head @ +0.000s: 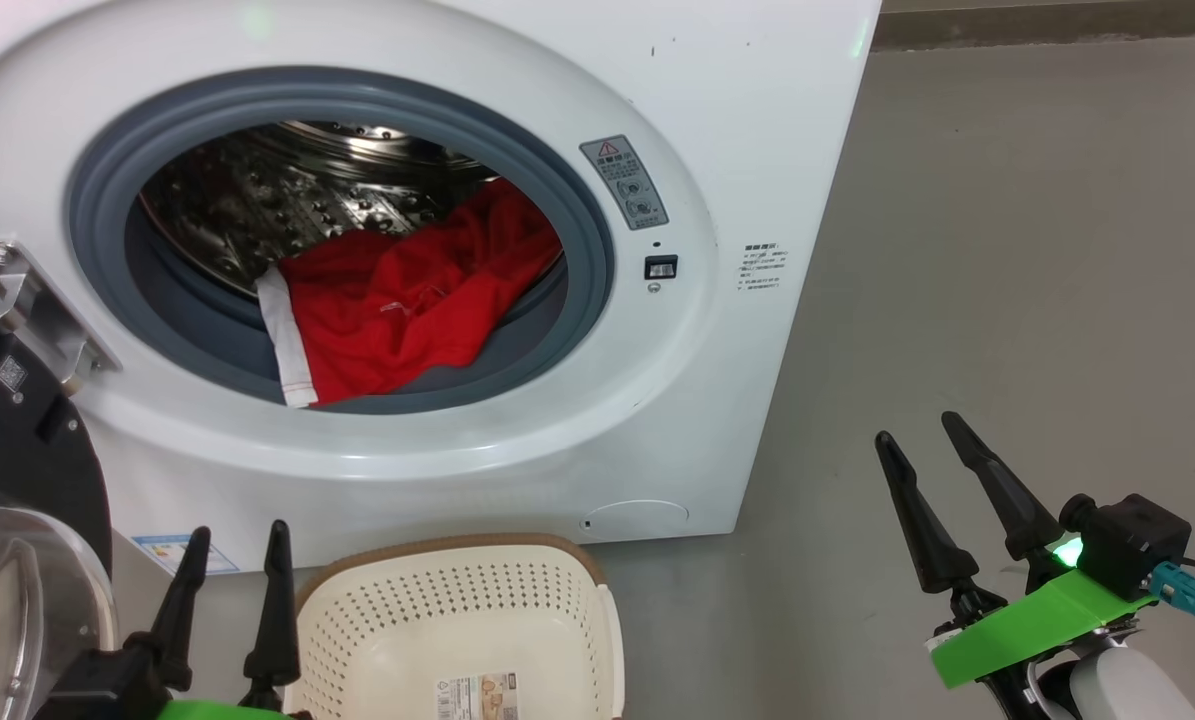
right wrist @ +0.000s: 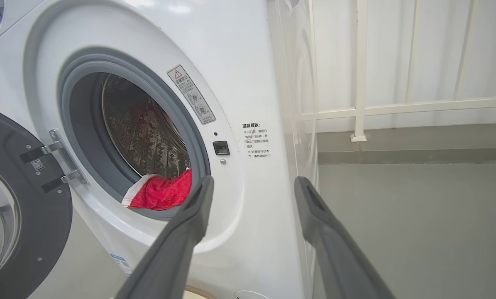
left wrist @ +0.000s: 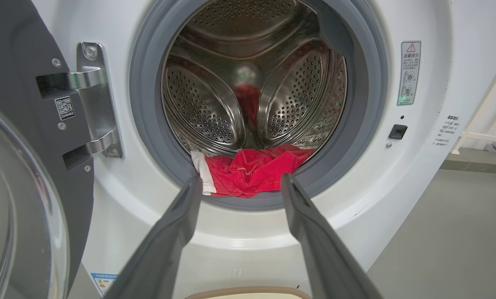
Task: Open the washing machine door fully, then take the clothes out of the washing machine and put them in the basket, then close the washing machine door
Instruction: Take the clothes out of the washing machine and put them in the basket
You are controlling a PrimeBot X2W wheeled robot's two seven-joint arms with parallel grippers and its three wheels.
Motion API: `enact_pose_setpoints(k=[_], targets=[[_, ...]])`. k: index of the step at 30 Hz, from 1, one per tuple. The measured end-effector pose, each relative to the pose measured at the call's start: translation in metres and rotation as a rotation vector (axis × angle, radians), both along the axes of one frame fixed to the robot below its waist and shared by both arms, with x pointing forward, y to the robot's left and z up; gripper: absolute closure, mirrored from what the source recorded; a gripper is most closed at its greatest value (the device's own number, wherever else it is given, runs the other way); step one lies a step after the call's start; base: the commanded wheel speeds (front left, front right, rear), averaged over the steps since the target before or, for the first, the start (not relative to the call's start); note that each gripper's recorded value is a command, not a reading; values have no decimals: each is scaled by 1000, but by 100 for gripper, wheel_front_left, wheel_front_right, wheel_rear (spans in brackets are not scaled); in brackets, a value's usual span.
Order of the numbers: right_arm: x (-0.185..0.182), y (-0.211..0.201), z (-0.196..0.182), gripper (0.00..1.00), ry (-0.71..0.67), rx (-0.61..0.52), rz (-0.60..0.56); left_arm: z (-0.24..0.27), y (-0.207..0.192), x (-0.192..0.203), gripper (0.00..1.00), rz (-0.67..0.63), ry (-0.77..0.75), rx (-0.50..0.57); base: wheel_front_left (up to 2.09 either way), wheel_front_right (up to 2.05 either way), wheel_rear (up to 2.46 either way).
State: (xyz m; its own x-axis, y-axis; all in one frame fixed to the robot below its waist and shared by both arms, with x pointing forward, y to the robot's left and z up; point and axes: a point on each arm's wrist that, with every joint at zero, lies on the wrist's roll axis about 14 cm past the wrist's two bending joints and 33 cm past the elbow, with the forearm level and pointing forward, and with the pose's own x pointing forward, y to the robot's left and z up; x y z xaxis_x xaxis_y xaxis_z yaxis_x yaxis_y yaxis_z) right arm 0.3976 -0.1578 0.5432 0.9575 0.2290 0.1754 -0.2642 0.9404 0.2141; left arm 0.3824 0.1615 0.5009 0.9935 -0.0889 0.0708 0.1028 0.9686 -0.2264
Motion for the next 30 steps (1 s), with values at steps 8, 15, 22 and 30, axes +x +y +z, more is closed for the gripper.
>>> enact_pose_setpoints(k=[8, 15, 22, 30], targets=[[0, -1, -2, 0, 5, -2, -2, -2, -1, 1, 0, -1, 4, 2, 0, 0, 0], [1, -3, -6, 0, 16, -3, -6, -5, -1, 2, 0, -3, 13, 17, 0, 0, 0], [4, -6, -12, 0, 32, -12, -17, -7, -4, 9, 0, -12, 15, 35, 0, 0, 0], [11, -8, -16, 0, 40, -14, -26, -8, -8, 23, 0, -28, 15, 51, 0, 0, 0]])
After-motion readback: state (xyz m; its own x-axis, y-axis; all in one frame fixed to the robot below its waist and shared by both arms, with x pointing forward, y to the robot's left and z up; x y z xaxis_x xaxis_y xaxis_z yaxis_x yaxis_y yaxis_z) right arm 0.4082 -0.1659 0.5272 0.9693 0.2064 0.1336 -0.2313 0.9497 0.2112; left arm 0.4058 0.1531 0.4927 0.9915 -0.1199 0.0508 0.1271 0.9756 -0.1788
